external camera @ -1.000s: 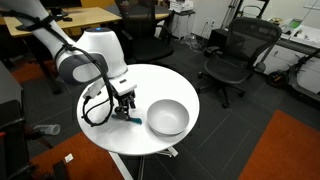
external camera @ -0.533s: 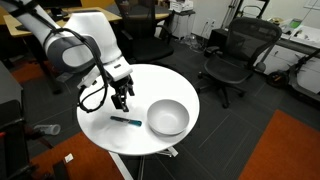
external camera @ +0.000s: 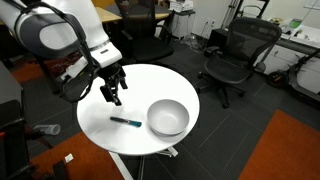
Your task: Take the marker out of the grey bowl and place it on the table
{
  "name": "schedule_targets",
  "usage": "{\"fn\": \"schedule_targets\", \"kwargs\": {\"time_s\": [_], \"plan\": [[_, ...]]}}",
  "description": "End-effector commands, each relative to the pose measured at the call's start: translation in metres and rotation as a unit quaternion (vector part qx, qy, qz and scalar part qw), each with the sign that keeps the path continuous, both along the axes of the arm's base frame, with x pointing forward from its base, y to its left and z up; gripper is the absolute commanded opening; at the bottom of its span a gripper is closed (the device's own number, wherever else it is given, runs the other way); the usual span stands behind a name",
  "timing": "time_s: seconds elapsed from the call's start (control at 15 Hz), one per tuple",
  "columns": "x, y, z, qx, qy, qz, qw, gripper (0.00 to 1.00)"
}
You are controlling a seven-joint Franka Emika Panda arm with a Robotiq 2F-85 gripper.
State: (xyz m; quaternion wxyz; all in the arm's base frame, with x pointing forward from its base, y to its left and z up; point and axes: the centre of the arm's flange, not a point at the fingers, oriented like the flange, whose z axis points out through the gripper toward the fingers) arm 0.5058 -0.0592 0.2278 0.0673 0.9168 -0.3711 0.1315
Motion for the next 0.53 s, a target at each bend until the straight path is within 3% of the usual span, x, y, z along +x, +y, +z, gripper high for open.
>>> {"fn": "schedule_targets", "kwargs": {"time_s": [0.0,0.07,0.47], "plan": [[-0.022,0.01,0.025,0.001,0.006,-0.006,1.0,1.0],[-0.005,0.003,0.007,-0.004,0.002,0.002,1.0,1.0],[-0.006,0.001,0.005,-0.002,0.005,0.002,1.0,1.0]]}}
